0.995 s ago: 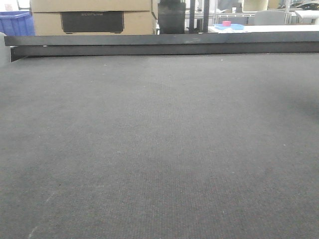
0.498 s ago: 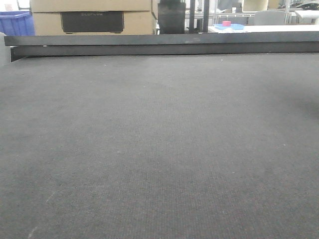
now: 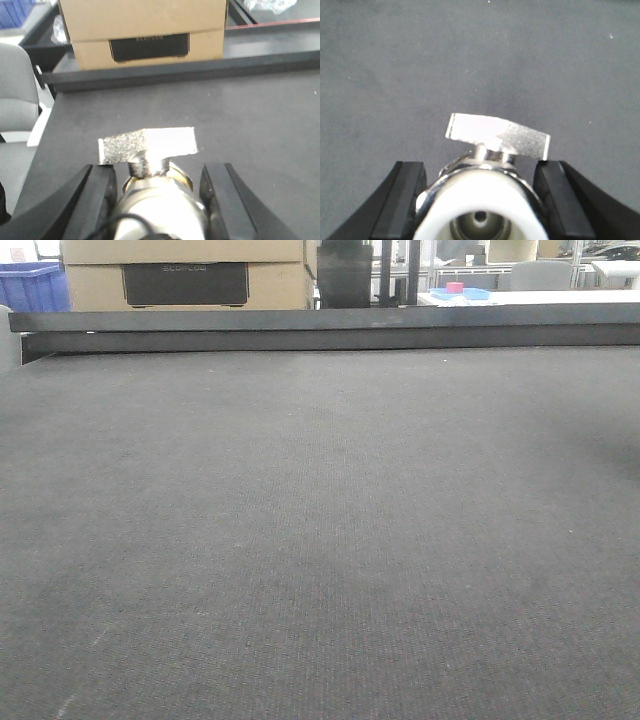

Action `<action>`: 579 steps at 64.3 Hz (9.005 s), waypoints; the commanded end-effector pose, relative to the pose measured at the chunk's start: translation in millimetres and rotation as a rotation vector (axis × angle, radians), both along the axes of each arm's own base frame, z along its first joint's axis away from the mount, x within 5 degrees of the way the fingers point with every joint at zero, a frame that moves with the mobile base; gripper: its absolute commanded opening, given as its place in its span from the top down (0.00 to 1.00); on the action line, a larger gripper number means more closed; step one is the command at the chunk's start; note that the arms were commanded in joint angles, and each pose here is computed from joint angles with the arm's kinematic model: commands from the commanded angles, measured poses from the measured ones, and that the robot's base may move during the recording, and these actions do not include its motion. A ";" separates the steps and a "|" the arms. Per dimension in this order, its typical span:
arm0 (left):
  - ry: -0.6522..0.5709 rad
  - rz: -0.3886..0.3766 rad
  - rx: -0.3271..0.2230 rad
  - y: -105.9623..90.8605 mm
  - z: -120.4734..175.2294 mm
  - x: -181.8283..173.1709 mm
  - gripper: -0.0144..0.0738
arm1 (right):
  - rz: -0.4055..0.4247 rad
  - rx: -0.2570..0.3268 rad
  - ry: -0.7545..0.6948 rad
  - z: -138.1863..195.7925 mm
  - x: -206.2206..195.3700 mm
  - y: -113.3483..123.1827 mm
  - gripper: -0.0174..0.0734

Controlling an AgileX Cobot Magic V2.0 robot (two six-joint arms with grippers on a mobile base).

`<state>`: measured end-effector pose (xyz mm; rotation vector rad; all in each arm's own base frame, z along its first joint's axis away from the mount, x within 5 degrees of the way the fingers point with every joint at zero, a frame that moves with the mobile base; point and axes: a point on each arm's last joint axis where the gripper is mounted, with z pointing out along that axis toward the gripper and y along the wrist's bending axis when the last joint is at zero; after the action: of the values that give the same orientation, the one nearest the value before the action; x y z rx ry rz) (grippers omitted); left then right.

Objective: Place valve from conveyor to right shelf box
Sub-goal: 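Lift both held valves up off the conveyor surface, then drive the base to the steel shelf of blue bins, holding both valves, then extend both grippers with valves over a blue bin on the shelf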

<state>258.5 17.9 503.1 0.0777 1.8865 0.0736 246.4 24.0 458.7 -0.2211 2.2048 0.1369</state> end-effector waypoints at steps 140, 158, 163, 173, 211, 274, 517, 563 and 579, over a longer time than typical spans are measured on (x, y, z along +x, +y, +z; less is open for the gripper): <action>-0.094 -0.001 -0.015 -1.8 12.3 -2.4 0.96 | -0.067 0.042 -0.408 29.5 30.9 -3.1 0.98; -0.094 -0.001 -0.015 -1.8 12.3 -2.4 0.96 | -0.067 0.042 -0.408 29.5 30.9 -3.1 0.98; -0.094 -0.001 -0.015 -1.8 12.3 -2.4 0.96 | -0.067 0.043 -0.411 29.7 31.0 -3.1 0.98; -0.094 -0.001 -0.015 -1.8 12.3 -2.4 0.96 | -0.067 0.043 -0.411 29.7 31.0 -3.1 0.98; -0.094 -0.001 -0.015 -1.8 12.3 -2.4 0.96 | -0.067 0.043 -0.411 29.7 31.0 -3.1 0.98; -0.094 -0.001 -0.015 -1.8 12.3 -2.4 0.96 | -0.067 0.043 -0.411 29.7 31.0 -3.1 0.98; -0.094 0.000 -0.013 -1.7 12.3 -2.4 0.96 | -0.067 0.043 -0.413 29.9 31.0 -3.1 0.98; -0.094 0.000 -0.013 -1.7 12.3 -2.4 0.96 | -0.067 0.043 -0.413 29.9 31.0 -3.1 0.98; -0.094 0.000 -0.013 -1.7 12.3 -2.4 0.96 | -0.067 0.043 -0.413 29.9 31.0 -3.1 0.98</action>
<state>259.6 18.0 503.9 0.0727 1.8737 0.0725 281.5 22.7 472.4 -0.1494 1.9066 0.1077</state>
